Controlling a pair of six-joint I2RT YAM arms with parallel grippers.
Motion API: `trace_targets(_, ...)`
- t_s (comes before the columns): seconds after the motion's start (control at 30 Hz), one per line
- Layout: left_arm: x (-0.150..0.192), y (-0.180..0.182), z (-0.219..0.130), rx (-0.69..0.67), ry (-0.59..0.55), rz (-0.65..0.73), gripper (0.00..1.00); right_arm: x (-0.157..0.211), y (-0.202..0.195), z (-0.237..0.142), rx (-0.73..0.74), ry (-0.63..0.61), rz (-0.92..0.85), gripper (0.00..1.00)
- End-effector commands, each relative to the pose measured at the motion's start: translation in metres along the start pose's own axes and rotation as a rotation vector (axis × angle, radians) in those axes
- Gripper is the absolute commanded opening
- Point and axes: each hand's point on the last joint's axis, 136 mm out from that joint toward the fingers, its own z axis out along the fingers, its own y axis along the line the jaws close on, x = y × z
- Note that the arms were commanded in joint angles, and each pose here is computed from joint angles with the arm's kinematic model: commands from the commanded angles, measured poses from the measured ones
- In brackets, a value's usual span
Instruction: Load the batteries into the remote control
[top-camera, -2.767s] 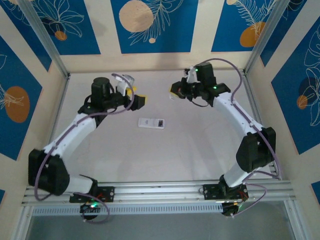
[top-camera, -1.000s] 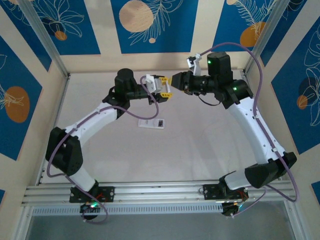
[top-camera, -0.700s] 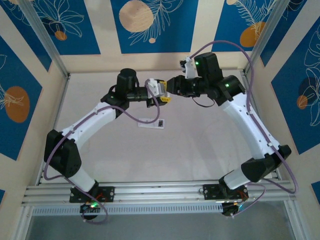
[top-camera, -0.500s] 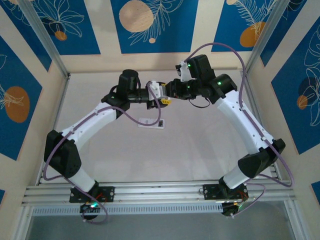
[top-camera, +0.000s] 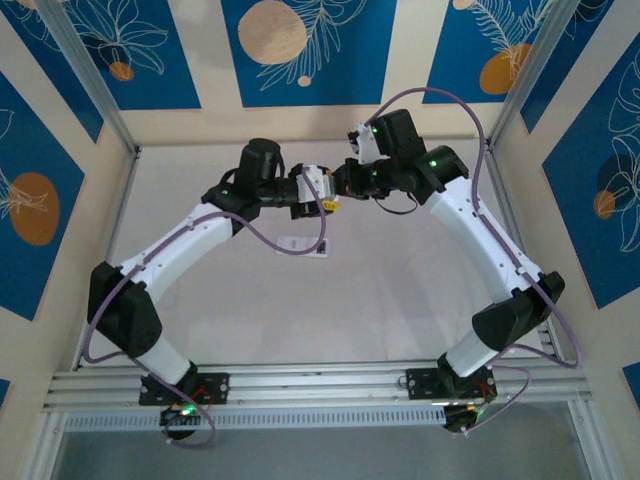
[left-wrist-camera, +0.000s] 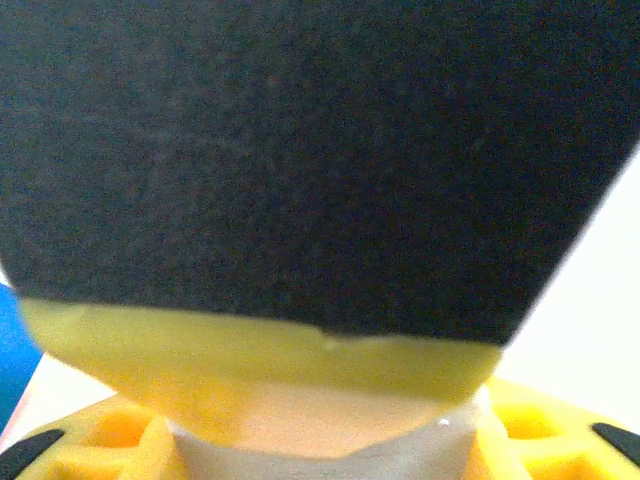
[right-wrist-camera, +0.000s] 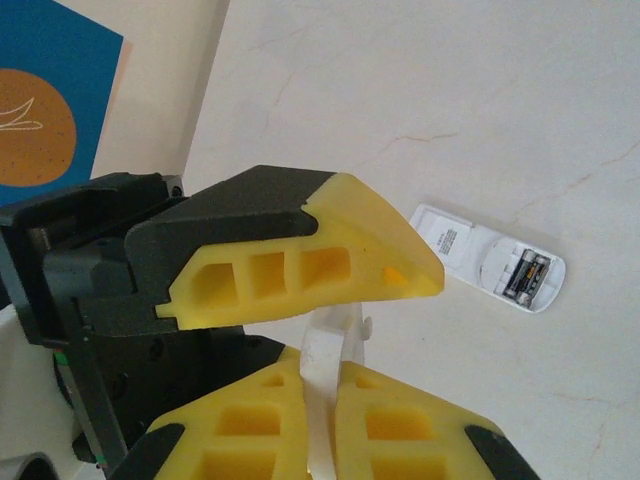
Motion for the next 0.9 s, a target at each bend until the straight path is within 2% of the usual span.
trace_targets(0.0,-0.024,0.005,-0.005,-0.023,-0.019,0.105,0.32,0.006,-0.008,0.009,0.022,0.055,0.046,0.12)
trace_targets(0.17,-0.026,0.004,-0.005,-0.017,-0.024,0.108,0.32,0.006,-0.018,0.013,0.047,0.064,0.059,0.19)
trace_targets(0.4,-0.028,0.003,-0.004,-0.014,-0.031,0.104,0.31,0.007,-0.022,0.017,0.051,0.070,0.062,0.13)
trace_targets(0.63,-0.032,0.004,-0.003,-0.008,-0.045,0.108,0.31,0.010,-0.025,0.025,0.042,0.096,0.072,0.20)
trace_targets(0.87,-0.027,0.001,-0.003,-0.005,-0.030,0.109,0.31,0.010,-0.028,0.028,0.052,0.099,0.074,0.09)
